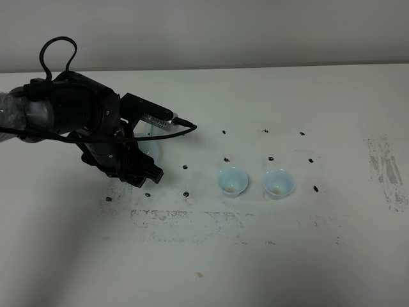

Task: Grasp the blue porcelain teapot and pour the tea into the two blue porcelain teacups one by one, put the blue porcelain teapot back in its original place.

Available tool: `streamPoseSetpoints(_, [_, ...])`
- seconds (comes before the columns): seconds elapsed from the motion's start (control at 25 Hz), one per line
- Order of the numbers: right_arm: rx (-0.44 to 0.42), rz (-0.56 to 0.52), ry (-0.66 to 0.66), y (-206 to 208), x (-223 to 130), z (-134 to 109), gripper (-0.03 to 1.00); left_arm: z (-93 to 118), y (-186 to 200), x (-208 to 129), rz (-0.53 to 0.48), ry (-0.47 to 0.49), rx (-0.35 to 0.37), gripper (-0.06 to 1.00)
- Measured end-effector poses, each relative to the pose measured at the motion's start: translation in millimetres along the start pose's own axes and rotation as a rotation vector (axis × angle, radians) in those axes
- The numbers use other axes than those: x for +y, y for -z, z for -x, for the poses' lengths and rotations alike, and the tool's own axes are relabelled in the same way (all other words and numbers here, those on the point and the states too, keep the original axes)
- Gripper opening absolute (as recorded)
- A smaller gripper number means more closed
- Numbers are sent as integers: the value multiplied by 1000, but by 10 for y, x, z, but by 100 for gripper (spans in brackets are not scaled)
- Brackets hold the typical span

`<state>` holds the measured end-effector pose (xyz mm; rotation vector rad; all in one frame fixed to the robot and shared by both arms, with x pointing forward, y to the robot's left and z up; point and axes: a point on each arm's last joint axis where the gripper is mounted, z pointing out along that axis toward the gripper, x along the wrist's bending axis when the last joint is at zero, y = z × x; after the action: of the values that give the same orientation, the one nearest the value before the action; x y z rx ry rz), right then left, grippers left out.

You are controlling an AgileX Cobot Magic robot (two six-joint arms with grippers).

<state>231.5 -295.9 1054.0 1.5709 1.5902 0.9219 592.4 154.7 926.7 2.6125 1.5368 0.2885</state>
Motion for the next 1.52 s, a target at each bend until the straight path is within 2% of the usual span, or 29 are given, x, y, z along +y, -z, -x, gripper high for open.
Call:
streamPoseSetpoints(0.52, [1, 0, 0, 0, 0, -1, 42, -38, -11, 32, 39, 11, 1, 59])
streamPoseSetpoints(0.8, [1, 0, 0, 0, 0, -1, 42, -21, -165, 17, 4, 8, -4, 58])
streamPoseSetpoints(1.52, [1, 0, -1, 0, 0, -1, 42, -18, -168, 13, -1, 35, -7, 58])
